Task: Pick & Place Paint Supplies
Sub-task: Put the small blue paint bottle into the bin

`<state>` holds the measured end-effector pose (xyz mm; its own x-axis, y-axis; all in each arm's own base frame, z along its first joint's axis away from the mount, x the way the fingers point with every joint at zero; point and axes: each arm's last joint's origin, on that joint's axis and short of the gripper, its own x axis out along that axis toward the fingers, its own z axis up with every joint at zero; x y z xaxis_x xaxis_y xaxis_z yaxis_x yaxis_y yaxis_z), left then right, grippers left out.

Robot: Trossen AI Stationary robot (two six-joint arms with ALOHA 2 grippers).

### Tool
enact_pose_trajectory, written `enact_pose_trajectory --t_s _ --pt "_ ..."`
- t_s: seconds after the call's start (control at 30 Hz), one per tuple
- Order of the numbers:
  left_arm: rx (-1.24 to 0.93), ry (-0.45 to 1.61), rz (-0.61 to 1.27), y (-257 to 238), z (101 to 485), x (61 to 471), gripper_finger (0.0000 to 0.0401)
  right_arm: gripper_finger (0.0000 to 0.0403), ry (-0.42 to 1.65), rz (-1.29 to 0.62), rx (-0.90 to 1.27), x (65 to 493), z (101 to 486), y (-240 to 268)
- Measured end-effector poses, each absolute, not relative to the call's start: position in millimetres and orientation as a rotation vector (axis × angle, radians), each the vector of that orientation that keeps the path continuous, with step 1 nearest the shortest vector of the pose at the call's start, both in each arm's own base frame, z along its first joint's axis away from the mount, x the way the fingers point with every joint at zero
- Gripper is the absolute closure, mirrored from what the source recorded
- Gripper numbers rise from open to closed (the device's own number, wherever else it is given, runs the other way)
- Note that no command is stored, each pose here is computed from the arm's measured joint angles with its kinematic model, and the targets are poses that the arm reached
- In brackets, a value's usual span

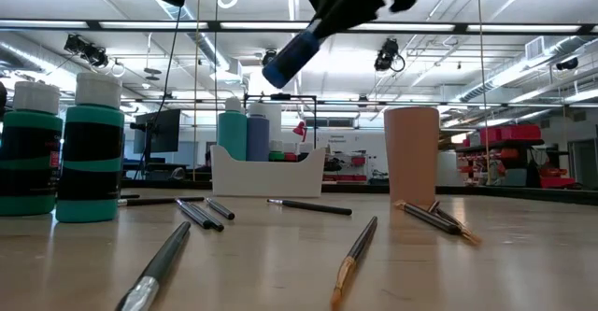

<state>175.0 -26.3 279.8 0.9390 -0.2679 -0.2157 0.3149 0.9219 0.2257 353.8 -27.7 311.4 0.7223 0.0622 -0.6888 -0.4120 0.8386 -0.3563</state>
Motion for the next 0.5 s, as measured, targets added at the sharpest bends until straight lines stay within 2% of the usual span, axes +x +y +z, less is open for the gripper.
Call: enact_pose_trajectory --t_s 0.13,0.37,0.5 --pt "0.261 0.183 -0.301 -26.3 279.8 175.0 0.0262 0.0284 0.707 0.105 -0.583 357.5 313.6 -61.8" --pt "0.261 0.182 -0.301 -26.3 279.8 175.0 0.0262 0.0284 0.815 0.027 -0.59 355.4 294.9 -108.1" --pt "0.261 0.182 -0.301 -26.3 279.9 175.0 0.0262 0.0284 0.928 0.07 -0.612 357.0 272.4 -120.7"
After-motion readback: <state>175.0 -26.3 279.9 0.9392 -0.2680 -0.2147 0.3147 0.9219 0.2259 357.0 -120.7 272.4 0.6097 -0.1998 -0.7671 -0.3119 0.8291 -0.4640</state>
